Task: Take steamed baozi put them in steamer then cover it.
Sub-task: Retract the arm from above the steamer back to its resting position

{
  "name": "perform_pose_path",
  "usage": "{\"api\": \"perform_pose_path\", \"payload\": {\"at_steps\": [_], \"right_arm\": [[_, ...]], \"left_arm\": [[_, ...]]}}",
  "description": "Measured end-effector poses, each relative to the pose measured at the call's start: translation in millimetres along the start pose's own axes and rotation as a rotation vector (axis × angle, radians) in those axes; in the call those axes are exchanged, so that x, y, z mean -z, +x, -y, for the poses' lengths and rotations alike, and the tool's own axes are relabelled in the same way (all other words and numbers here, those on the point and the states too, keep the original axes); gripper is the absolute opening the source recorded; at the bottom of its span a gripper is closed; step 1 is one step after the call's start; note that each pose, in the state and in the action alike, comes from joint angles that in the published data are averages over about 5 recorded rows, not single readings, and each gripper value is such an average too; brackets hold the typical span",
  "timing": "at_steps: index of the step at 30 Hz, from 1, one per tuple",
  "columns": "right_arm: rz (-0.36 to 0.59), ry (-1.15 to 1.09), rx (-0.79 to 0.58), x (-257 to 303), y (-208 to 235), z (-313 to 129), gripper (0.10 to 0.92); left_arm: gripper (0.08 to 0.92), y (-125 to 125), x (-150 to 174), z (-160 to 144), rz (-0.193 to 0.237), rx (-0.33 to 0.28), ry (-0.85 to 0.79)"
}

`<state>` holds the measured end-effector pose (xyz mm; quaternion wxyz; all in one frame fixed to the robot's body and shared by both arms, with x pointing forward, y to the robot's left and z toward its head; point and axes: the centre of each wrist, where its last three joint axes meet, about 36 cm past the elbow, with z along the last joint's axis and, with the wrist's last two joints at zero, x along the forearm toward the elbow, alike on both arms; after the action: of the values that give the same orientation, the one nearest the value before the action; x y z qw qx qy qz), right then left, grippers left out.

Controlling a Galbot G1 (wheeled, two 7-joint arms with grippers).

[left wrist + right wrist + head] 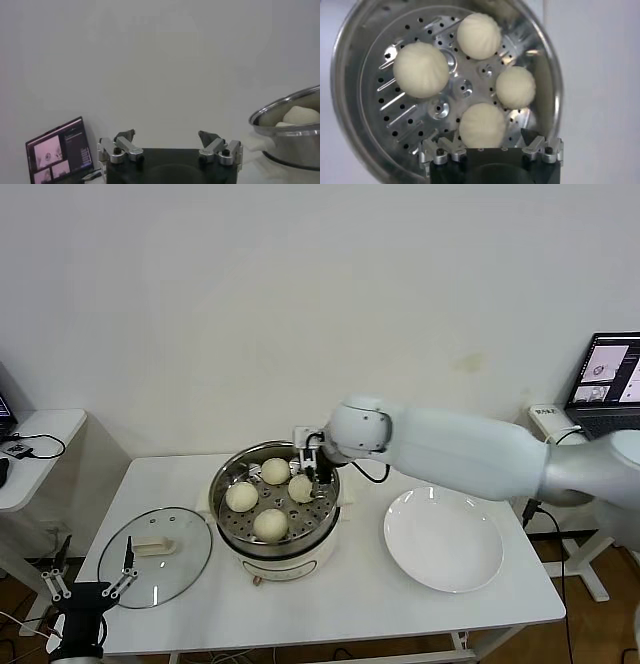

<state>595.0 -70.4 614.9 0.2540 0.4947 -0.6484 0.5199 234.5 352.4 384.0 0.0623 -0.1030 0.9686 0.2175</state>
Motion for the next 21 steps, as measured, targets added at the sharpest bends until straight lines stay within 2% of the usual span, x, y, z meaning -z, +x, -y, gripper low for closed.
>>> {"api": "perform_pose_path", "payload": {"at_steps": [5, 12, 21], "right_arm": [[0.128, -0.087, -0.092, -37, 17, -21, 0.823], [0.357, -0.243, -0.295, -104, 23, -70, 0.823], [0.641, -0.411, -0.601, -172, 6, -139, 0.823]], "left_arm": [[0.823, -2, -3, 1, -0.002, -0.003, -0.004], [0.823, -7, -9, 3, -0.017, 0.004, -0.014], [0.823, -17, -22, 6, -0.081, 0.021, -0.075]]}}
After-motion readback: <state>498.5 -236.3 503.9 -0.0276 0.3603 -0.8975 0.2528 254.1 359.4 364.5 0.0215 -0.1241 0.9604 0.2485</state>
